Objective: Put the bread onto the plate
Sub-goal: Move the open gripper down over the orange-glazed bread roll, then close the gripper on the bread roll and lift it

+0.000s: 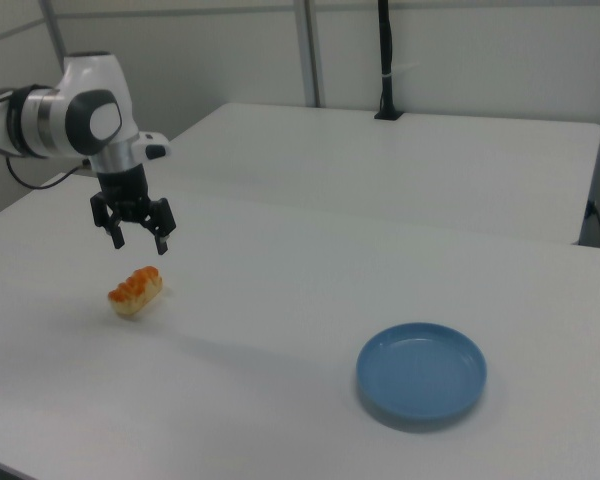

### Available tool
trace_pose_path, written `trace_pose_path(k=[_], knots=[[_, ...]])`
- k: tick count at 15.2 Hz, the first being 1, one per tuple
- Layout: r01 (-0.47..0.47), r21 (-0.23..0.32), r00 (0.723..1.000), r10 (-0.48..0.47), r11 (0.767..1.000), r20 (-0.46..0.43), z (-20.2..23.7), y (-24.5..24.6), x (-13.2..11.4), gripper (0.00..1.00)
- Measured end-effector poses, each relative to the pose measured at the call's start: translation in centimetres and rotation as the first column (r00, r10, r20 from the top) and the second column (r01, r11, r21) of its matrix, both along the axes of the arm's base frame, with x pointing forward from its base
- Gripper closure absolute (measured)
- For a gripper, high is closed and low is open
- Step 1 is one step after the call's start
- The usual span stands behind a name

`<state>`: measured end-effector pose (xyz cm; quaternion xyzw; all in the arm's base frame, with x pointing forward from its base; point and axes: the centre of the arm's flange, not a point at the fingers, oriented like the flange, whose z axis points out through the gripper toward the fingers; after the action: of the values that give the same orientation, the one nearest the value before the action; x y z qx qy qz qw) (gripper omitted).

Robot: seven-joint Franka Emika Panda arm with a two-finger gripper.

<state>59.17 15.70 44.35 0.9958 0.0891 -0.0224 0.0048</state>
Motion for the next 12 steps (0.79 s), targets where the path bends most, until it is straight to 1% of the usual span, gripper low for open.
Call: trace_pose_path(k=[2,4,6,9,12], knots=[[0.053,0.003,0.999,-0.053,0.999,0.007,-2.0,1.9,0.4,0.0],[0.127,0.011,0.992,-0.127,0.992,0.025,-3.6,3.6,0.7,0.0],[0.173,0.016,0.984,-0.174,0.985,0.038,-4.9,5.0,0.9,0.0],[0.182,0.013,0.983,-0.182,0.983,0.038,-7.5,6.6,1.1,0.0],[0.184,-0.025,0.982,-0.183,0.983,0.034,-9.9,7.2,1.1,0.0]])
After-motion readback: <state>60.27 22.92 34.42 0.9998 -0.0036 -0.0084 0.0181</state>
